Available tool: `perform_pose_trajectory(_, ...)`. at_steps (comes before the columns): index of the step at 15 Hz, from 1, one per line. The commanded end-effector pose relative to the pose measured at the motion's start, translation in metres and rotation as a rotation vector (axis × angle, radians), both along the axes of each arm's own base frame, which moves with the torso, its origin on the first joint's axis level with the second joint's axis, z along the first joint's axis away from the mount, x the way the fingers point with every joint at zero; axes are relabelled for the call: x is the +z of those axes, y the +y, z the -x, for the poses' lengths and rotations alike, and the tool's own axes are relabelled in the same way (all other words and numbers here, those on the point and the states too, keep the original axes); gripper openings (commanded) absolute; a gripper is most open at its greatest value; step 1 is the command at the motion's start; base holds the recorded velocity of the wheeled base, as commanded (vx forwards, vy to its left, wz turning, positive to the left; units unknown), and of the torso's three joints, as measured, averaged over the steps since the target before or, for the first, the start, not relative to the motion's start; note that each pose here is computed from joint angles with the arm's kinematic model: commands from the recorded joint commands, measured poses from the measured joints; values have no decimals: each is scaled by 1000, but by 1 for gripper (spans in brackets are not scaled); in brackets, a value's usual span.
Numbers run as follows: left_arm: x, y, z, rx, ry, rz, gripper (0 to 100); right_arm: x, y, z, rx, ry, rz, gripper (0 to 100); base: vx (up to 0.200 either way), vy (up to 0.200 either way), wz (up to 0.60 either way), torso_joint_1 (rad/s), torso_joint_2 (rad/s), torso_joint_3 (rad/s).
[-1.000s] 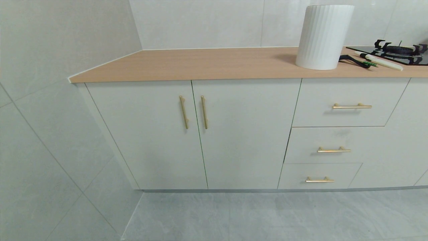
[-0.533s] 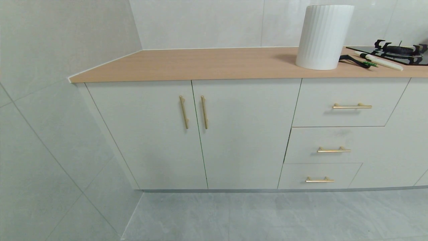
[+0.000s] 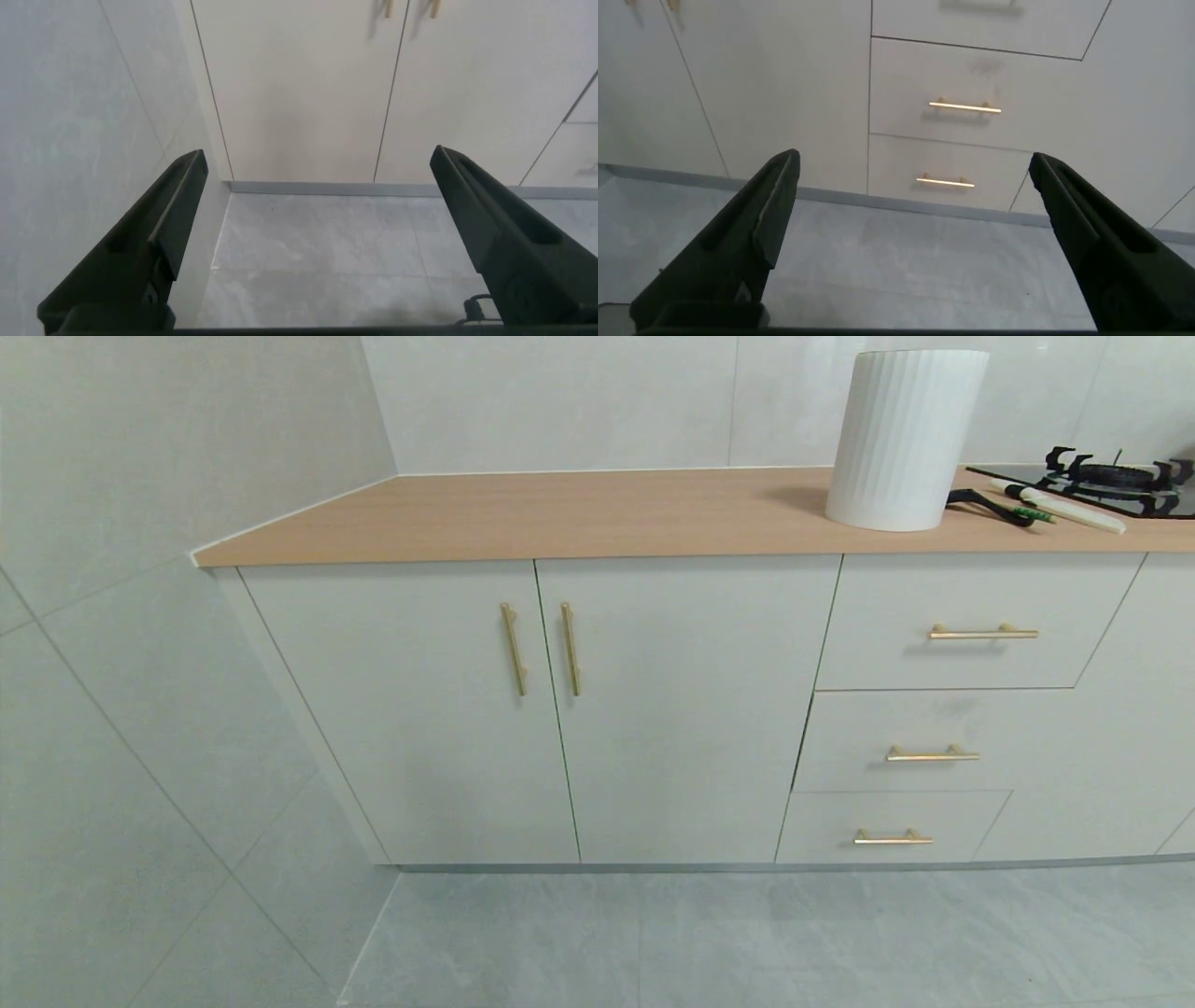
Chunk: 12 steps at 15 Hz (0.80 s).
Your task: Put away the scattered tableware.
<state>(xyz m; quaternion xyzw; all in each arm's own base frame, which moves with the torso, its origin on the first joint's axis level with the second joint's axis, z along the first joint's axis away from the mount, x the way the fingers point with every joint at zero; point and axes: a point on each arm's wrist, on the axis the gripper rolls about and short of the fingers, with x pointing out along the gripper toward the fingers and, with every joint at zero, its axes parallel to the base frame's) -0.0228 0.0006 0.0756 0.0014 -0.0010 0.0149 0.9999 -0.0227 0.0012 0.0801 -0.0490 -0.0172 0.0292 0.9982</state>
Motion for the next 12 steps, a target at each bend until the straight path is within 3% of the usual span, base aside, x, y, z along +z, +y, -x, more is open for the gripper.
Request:
perform_pose_trajectory(1,0,0,0,1,1,1,100,-4,0,0,0,31,-10,100,0,0,0,0,0,0)
perform_pose_trajectory(3,0,0,0,1,2,3,100,-5,0,0,1,37,-63,100,0,0,0,0,0,0)
perform_pose_trajectory(7,0,0,0,1,2,4,100,-4,0,0,-4,35,-66,100,0,0,0,0,0,0)
perform_pose_trajectory(12,0,0,0,1,2,4,100,-4,0,0,-5,35,-68,100,200,0,0,4,4,0)
